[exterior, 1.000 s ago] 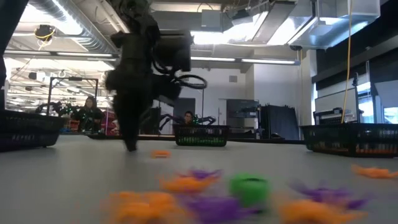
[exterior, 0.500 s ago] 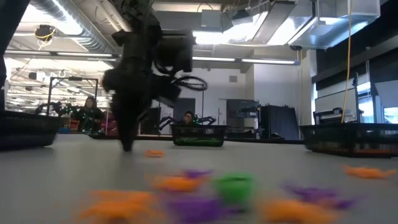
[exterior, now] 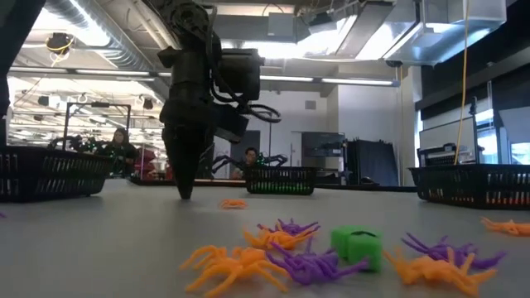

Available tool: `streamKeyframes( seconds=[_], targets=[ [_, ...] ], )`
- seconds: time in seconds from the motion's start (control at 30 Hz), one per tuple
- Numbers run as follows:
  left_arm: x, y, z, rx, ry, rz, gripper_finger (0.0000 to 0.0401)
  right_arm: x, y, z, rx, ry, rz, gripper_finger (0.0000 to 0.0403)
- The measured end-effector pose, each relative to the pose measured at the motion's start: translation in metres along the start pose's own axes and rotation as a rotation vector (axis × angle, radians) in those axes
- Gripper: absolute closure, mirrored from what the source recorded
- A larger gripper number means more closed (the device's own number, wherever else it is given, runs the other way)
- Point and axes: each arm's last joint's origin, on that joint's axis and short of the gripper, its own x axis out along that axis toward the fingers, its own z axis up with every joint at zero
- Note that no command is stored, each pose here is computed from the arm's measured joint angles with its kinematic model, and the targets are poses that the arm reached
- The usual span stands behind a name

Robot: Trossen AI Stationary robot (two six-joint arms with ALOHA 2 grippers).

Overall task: Sort Halloween decoration
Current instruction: Put the orange spider toy into the right bin

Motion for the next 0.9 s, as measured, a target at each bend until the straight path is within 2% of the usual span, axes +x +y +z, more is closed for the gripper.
streamKeyframes(
  seconds=[0.17,0.53,0.77,0.9],
  targets=[
    [0.000,0.008,-0.003,-0.064,0.031,0.013,0.0266,0.000,0.000,0.000,0.001,0.000,0.000,0.0236],
    [0.000,0.015,-0.014,-0.089,0.143,0.049,0.0266,0.000,0.000,-0.002,0.003,0.019,-0.002,0.0236],
    [-0.004,0.015,-0.006,-0.076,0.108,0.032,0.0266,0.000,0.000,-0.002,0.001,0.019,-0.003,0.0236],
    [-0.028,0.012,0.007,-0.047,0.068,0.082,0.0266,0.000,0.000,-0.002,-0.004,0.018,-0.003,0.0236]
  ],
)
